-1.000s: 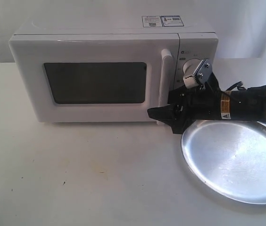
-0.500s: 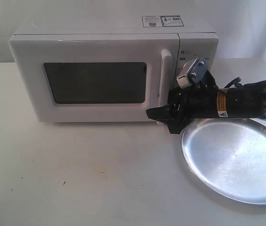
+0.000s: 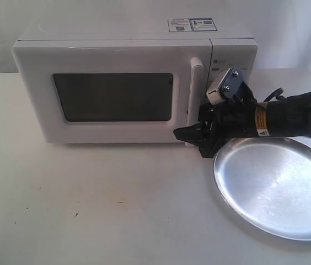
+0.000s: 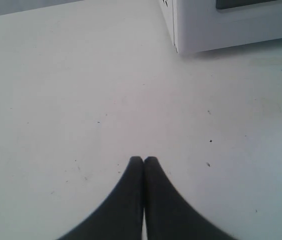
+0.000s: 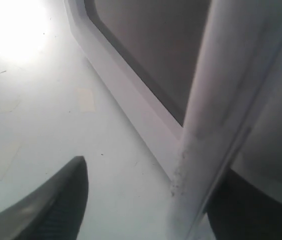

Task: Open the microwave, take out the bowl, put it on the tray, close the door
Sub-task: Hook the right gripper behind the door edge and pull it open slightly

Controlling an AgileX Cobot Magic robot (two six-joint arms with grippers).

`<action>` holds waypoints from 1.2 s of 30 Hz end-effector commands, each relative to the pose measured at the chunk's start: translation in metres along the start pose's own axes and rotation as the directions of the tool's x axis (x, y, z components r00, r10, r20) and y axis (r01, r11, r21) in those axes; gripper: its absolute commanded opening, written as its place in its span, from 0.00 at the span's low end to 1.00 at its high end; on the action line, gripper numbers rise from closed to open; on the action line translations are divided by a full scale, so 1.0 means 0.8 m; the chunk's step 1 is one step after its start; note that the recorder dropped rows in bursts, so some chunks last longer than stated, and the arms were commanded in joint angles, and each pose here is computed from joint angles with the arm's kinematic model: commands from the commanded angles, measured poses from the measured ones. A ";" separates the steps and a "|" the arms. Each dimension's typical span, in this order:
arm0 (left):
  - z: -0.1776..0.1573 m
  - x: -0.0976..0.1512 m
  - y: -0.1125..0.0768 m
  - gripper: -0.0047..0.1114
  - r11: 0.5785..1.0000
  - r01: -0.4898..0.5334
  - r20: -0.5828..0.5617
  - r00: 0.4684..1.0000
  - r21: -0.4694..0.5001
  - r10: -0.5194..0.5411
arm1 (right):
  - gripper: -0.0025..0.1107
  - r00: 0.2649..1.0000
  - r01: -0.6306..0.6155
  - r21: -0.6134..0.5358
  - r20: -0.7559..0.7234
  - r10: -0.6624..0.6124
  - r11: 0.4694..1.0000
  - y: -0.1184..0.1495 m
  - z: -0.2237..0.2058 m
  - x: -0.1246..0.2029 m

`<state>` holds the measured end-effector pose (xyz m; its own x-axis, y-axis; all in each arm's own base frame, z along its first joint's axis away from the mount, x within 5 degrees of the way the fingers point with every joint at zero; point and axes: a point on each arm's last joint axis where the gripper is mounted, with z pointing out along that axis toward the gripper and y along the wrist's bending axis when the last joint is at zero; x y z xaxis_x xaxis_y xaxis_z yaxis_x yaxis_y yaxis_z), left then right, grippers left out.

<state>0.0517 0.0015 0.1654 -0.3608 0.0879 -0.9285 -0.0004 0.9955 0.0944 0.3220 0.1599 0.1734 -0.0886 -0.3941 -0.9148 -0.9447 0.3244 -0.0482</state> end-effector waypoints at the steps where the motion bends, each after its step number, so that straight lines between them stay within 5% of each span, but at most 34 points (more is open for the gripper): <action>1: -0.001 -0.001 0.000 0.04 1.000 0.008 0.005 1.000 0.006 -0.008 | 0.48 0.991 0.066 0.092 0.107 -0.076 0.994 -0.023 -0.030 -0.036; 9: -0.001 -0.001 0.000 0.04 1.000 0.008 0.005 1.000 0.006 -0.008 | 0.48 0.985 0.061 0.206 0.145 -0.092 0.977 -0.033 -0.038 -0.049; 14: -0.001 -0.001 0.000 0.04 1.000 0.008 0.005 1.000 0.006 -0.008 | 0.47 0.977 0.036 0.152 0.203 -0.067 0.988 -0.027 -0.034 -0.052; 17: -0.001 -0.001 0.000 0.04 1.000 0.008 0.005 1.000 0.006 -0.008 | 0.35 0.968 0.020 0.113 0.245 -0.047 0.993 -0.023 -0.035 -0.056; 20: -0.001 -0.001 0.000 0.04 1.000 0.008 0.005 1.000 0.006 -0.008 | 0.05 0.959 0.025 0.082 0.281 -0.047 0.996 -0.019 -0.035 -0.060; 21: -0.001 -0.001 0.000 0.04 1.000 0.008 0.005 1.000 0.006 -0.008 | 0.03 0.958 0.028 0.078 0.283 -0.049 0.997 -0.019 -0.035 -0.060; 28: -0.001 -0.001 0.000 0.04 1.000 0.008 0.005 1.000 0.006 -0.008 | 0.02 0.964 0.063 0.051 0.256 -0.074 0.997 -0.015 -0.034 -0.057; 36: -0.001 -0.001 0.000 0.04 1.000 0.008 0.005 1.000 0.006 -0.008 | 0.02 0.930 0.147 -0.127 0.357 -0.094 0.981 0.013 -0.032 -0.069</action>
<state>0.0517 0.0015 0.1654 -0.3608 0.0879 -0.9285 -0.0004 0.9955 0.0944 0.3187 0.1473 0.2006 -0.0136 -0.2768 -0.9608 -0.9584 0.2775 -0.0664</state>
